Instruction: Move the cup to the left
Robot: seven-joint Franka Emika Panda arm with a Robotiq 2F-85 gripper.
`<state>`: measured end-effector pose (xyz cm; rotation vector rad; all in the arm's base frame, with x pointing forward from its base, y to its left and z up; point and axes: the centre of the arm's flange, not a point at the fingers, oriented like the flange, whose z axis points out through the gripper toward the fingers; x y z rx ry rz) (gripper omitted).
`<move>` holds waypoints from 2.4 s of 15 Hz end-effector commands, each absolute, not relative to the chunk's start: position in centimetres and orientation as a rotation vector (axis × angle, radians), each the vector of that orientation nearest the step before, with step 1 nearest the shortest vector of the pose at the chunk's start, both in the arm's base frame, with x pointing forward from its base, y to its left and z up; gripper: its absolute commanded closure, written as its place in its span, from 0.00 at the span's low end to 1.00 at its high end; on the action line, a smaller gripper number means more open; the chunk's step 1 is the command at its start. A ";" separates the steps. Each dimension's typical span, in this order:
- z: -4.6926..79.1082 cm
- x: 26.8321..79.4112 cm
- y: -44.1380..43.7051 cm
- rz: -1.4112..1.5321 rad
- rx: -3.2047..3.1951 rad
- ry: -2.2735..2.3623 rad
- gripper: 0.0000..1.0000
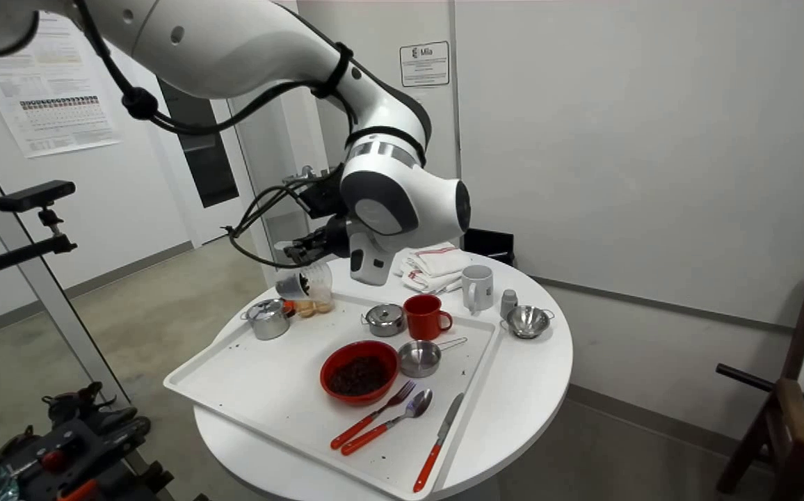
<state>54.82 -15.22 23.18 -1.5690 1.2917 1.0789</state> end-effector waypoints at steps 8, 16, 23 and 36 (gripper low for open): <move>24.9 53.8 -19.9 1.261 -1.346 0.972 0.89; 23.7 54.8 -19.8 1.293 -1.298 0.936 0.89; 23.7 54.9 -20.5 1.341 -1.250 0.828 0.89; 23.6 55.3 -20.5 1.408 -1.196 0.706 0.89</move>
